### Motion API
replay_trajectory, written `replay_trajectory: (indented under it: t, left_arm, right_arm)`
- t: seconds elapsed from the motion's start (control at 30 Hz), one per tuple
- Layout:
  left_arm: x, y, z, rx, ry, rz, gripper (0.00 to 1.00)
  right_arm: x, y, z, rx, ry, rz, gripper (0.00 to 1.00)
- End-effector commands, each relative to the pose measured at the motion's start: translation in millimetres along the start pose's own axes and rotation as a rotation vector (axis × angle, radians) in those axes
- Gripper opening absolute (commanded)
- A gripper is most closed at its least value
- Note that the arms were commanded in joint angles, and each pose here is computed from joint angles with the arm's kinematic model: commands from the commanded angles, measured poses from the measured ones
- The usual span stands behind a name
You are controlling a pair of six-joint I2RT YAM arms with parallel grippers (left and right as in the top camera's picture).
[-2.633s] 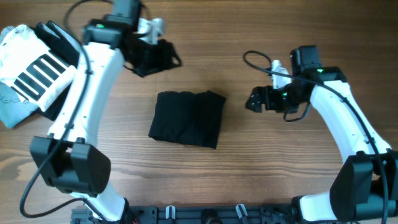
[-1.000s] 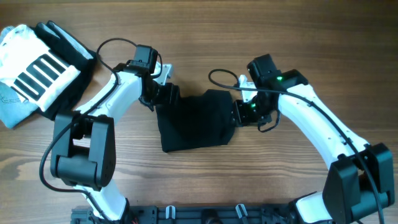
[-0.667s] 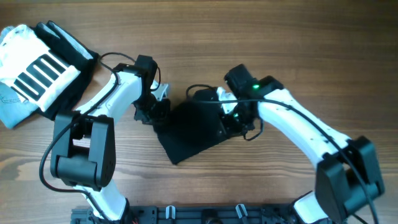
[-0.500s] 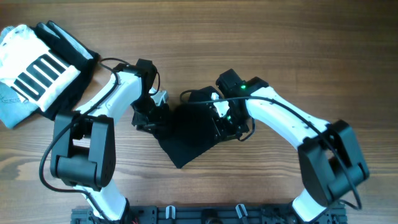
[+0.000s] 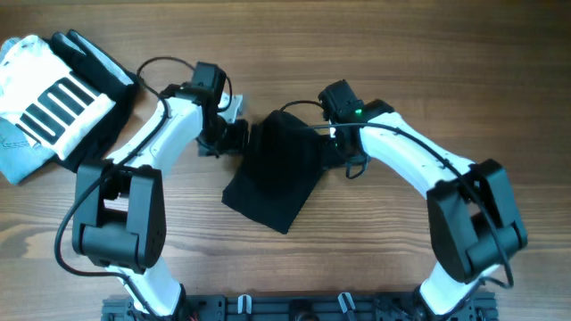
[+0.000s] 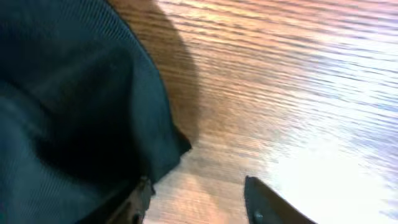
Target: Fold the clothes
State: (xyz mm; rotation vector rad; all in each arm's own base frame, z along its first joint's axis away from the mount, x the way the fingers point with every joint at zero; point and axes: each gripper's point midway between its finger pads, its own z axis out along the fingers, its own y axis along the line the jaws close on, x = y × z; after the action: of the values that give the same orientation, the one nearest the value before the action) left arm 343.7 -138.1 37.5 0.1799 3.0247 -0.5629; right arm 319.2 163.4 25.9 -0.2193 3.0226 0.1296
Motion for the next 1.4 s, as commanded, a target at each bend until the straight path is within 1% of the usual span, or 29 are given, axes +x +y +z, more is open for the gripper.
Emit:
replay_trajectory:
  t: [0.0, 0.07, 0.13, 0.2, 0.23, 0.27, 0.3, 0.33, 0.37, 0.43, 0.5, 0.53, 0.63, 0.7, 0.73, 0.8, 0.87, 0.9, 0.93, 1.0, 1.03, 1.1, 1.17, 1.23, 1.37]
  left_arm:
    - [-17.7, -36.5, -4.4, 0.2, -0.058, 0.11, 1.0]
    - [-21.6, -42.8, -4.1, 0.239, -0.072, 0.121, 1.0]
    - [-20.9, -41.1, 4.6, 0.248, -0.055, 0.113, 1.0]
    - [-15.3, -33.9, 24.1, 0.248, -0.004, 0.087, 1.0]
    - [-10.5, -35.2, 33.0, 0.277, 0.028, 0.073, 1.0]
    - [-2.0, -42.1, 42.9, 0.344, 0.078, 0.05, 0.99]
    - [10.5, -50.3, 51.6, 0.405, 0.143, 0.023, 0.91]
    - [19.1, -54.3, 56.0, 0.423, 0.184, 0.009, 0.83]
    - [33.3, -61.0, 61.4, 0.422, 0.244, 0.002, 0.67]
    - [37.1, -66.6, 63.3, 0.418, 0.256, 0.018, 0.45]
    - [33.9, -67.9, 64.1, 0.421, 0.242, 0.029, 0.13]
    - [29.2, -66.3, 63.8, 0.423, 0.223, 0.033, 0.04]
    - [4.8, -58.5, 50.1, 0.429, 0.156, 0.025, 0.04]
    - [-25.9, -49.3, 25.1, 0.433, 0.062, 0.021, 0.04]
    - [-48.2, -41.5, 2.2, 0.433, -0.015, 0.021, 0.04]
    - [-76.3, -27.5, -34.5, 0.423, -0.126, 0.017, 0.04]
    - [-107.2, 0.3, -88.3, 0.369, -0.279, 0.002, 0.04]
    - [-118.4, 15.7, -114.5, 0.338, -0.351, -0.015, 0.04]
    - [-125.2, 28.8, -133.6, 0.31, -0.403, -0.036, 0.04]
    - [-137.3, 65.2, -187.6, 0.252, -0.546, -0.069, 0.04]
    - [-139.4, 82.3, -208.4, 0.233, -0.603, -0.093, 0.04]
    - [-139.2, 122.9, -242.2, 0.193, -0.705, -0.192, 0.04]
    - [-132.9, 165.4, -266.3, 0.164, -0.781, -0.286, 0.04]
    - [-122.2, 203.7, -283.1, 0.117, -0.833, -0.348, 0.04]
    - [-91.0, 283.5, -307.0, -0.109, -0.897, -0.512, 0.04]
  right_arm:
    - [-21.4, -5.7, -50.3, -0.005, -0.139, -0.01, 0.59]
    - [-22.7, -8.1, -66.9, -0.013, -0.175, -0.011, 0.61]
    - [-21.5, -8.7, -80.1, -0.018, -0.2, -0.019, 0.61]
    - [-16.8, -9.6, -88.5, -0.019, -0.202, -0.018, 0.62]
    - [-14.4, -10.3, -90.5, -0.018, -0.199, -0.015, 0.62]
    - [-11.6, -11.0, -91.6, -0.016, -0.191, -0.013, 0.62]
    - [-7.4, -12.7, -91.4, -0.011, -0.175, -0.012, 0.63]
    - [-4.8, -14.2, -90.9, -0.007, -0.163, -0.01, 0.62]
    - [-2.8, -16.8, -90.6, -0.004, -0.153, -0.003, 0.62]
    - [-3.1, -18.8, -90.7, -0.003, -0.153, 0.007, 0.62]
    - [-2.6, -22.8, -90.6, 0.0, -0.148, 0.034, 0.62]
    - [-1.6, -25.1, -90.5, 0.003, -0.142, 0.04, 0.62]
    - [0.4, -30.5, -90.3, 0.009, -0.13, 0.054, 0.61]
    - [0.6, -33.9, -90.5, 0.012, -0.127, 0.065, 0.61]
    - [1.0, -36.5, -91.1, 0.013, -0.126, 0.072, 0.61]
    - [1.8, -40.2, -92.7, 0.016, -0.125, 0.082, 0.61]
    - [1.9, -44.0, -94.8, 0.017, -0.127, 0.093, 0.61]
    - [1.5, -45.3, -95.7, 0.017, -0.13, 0.098, 0.61]
    - [1.2, -46.1, -96.5, 0.017, -0.133, 0.101, 0.61]
    - [1.0, -46.9, -96.9, 0.017, -0.134, 0.106, 0.61]
    - [1.0, -46.9, -96.9, 0.017, -0.134, 0.106, 0.61]
    - [1.0, -46.9, -96.9, 0.017, -0.135, 0.106, 0.61]
    - [1.0, -46.9, -96.9, 0.017, -0.134, 0.106, 0.61]
    - [1.0, -46.9, -96.9, 0.017, -0.134, 0.106, 0.61]
    - [0.8, -46.8, -96.9, 0.017, -0.135, 0.106, 0.6]
